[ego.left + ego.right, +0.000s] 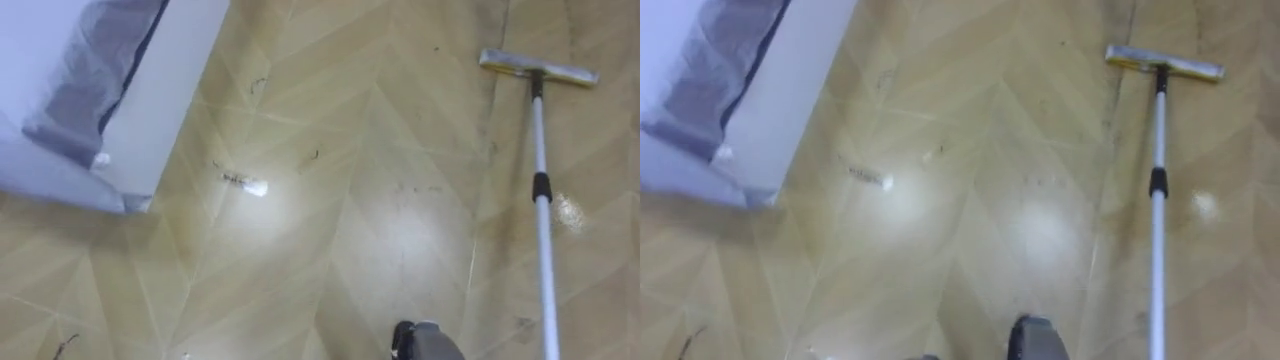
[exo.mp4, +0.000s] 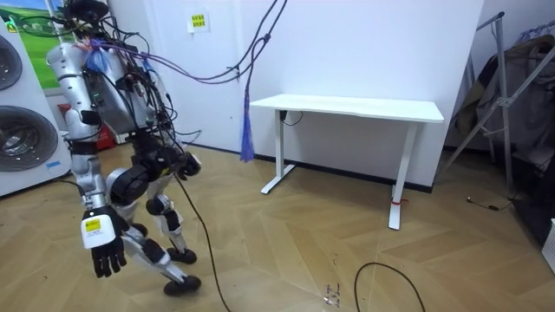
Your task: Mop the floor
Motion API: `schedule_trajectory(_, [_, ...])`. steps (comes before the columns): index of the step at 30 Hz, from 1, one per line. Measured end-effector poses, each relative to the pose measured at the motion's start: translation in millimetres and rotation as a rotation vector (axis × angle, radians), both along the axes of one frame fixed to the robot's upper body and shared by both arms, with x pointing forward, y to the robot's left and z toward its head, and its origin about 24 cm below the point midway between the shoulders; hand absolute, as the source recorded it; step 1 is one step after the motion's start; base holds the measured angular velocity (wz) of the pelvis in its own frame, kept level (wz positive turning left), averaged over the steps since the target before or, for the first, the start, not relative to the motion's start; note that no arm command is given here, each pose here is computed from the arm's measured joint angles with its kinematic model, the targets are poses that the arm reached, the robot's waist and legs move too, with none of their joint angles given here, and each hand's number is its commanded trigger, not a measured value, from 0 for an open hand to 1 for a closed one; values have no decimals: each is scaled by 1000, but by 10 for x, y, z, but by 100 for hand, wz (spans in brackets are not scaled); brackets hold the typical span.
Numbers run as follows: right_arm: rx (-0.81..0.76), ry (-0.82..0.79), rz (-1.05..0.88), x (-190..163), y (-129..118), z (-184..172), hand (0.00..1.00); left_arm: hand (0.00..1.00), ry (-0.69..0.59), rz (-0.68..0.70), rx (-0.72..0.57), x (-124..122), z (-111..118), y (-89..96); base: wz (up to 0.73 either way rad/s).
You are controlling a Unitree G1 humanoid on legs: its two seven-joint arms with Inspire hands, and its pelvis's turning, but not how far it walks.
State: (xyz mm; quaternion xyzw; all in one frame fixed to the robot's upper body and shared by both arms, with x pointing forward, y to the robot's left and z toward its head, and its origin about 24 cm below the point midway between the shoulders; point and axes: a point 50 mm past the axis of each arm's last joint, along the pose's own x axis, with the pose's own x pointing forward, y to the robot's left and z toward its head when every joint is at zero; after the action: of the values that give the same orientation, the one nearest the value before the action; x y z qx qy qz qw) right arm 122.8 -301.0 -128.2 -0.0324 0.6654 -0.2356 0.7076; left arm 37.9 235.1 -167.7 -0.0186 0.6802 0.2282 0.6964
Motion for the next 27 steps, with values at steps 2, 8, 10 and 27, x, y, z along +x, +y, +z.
schedule_trajectory(2, [-17,-105,31,338,-49,138,100,0,-5,-6,15,3,9,29,-13])
schedule_trajectory(8, [27,-320,30,790,-61,346,100,0,-31,-17,-22,-127,15,6,-9])
schedule_trajectory(10, [44,-279,-3,571,-77,235,100,0,-32,-16,-41,-152,13,7,26])
schedule_trajectory(27, [67,179,-103,-1052,254,-295,100,0,-47,-15,-80,-113,-21,-127,1])
